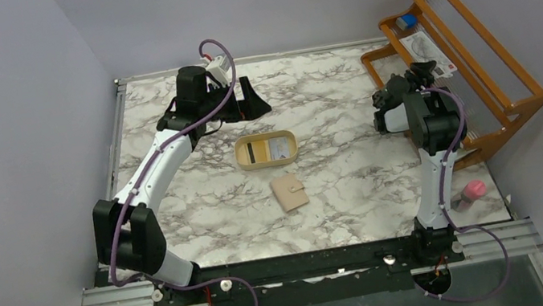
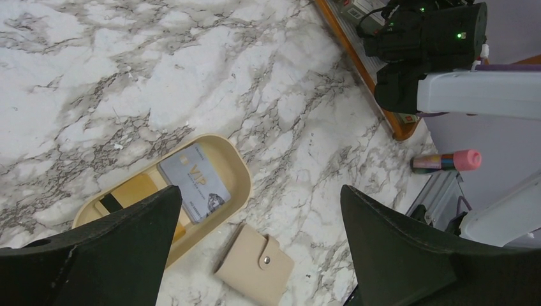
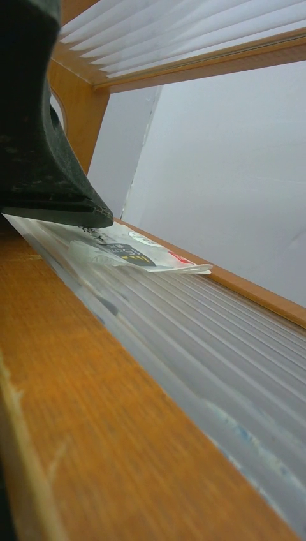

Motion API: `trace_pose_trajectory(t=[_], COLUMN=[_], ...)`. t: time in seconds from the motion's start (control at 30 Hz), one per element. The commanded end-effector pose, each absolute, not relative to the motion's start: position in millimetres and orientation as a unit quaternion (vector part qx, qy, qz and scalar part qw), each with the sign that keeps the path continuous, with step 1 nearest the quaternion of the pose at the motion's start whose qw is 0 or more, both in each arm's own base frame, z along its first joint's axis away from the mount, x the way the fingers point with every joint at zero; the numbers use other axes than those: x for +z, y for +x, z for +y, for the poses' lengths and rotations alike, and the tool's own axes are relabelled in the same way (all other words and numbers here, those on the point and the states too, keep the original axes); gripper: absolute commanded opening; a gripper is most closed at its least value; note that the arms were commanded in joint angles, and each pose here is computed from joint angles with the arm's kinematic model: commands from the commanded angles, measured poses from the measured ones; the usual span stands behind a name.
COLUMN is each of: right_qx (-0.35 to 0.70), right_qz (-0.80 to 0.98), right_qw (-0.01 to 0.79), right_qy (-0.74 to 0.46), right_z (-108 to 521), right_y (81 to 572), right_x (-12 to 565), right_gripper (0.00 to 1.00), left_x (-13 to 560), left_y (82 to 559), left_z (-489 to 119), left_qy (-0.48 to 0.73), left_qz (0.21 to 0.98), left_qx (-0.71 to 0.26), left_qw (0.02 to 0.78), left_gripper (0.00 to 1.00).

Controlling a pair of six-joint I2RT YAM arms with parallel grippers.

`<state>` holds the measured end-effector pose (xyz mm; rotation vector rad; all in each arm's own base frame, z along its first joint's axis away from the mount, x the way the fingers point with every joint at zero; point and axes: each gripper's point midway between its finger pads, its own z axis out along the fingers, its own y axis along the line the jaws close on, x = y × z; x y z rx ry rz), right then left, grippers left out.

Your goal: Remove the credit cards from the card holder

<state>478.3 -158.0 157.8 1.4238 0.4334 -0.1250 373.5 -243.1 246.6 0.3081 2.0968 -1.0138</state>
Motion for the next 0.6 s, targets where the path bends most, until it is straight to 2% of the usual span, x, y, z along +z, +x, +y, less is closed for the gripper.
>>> trace_pose_trajectory(t=[0.0,0.57], right_qx=[0.051,0.177], right_qz=[0.083,0.146], right_qw=[0.744,0.751], right_qy=[0.662,0.619], right_z=[-152,-64], right_y=[470,511], right_x=[172,183], right_gripper=[0.02,0.01], left_x=[241,255], left_y=[373,356], left_z=[-245,-224], left_qy=[0.131,0.140], left_qz=[0.827,0.822], left_qx=[-0.396,-0.358], left_qw=[0.378,0.420], left_gripper=[0.94,0.94])
